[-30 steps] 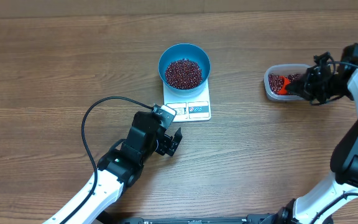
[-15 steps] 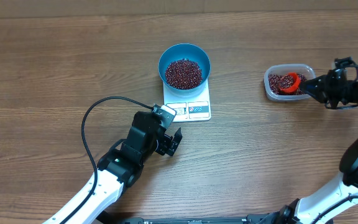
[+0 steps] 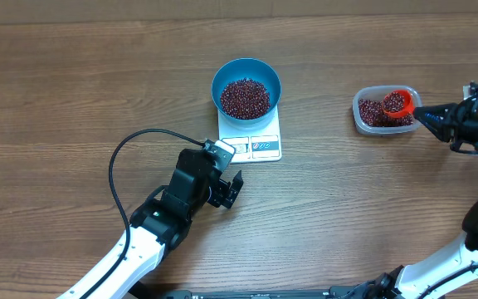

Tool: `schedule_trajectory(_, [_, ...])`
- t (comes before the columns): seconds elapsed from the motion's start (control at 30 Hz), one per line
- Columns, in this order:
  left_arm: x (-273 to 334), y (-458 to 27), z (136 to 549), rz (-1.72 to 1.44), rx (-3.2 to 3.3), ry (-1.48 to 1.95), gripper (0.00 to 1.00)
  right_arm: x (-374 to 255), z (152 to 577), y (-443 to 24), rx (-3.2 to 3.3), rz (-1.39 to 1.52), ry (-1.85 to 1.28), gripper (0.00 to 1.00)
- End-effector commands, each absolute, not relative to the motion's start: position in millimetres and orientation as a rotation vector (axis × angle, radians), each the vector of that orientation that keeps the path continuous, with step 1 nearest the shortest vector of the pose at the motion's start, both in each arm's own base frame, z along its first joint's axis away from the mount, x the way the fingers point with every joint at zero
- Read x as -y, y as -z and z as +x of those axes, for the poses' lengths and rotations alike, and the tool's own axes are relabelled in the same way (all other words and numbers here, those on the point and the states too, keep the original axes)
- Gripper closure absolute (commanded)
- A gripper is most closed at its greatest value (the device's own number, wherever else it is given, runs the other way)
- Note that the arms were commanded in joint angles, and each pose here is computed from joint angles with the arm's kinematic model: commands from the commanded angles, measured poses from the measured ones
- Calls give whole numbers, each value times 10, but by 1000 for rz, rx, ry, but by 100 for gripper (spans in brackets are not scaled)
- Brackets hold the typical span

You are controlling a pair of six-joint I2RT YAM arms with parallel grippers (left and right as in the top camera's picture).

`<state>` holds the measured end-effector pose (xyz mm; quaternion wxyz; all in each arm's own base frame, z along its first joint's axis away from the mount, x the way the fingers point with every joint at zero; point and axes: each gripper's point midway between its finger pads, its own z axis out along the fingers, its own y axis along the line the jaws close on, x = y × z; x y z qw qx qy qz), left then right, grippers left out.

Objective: Scoop item into bowl and weigh 150g on scale
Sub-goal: 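Dip the red scoop into the tub and scoop beans with the right gripper, then carry the filled scoop over the teal bowl and tip it to pour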

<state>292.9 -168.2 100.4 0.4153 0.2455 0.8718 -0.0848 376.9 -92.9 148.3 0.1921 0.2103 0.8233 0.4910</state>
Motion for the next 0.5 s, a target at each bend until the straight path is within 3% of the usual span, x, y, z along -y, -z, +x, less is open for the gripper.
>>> schedule_trajectory(0.0, [1687,-962,2914,609,-2203,218,0,879,3763,-1601,-2227,485,-1434,96])
schedule_trajectory(0.47, [1688,-962,2913,609,-2203,218,1,400,3784,-1825,-2165,327,-1593,96])
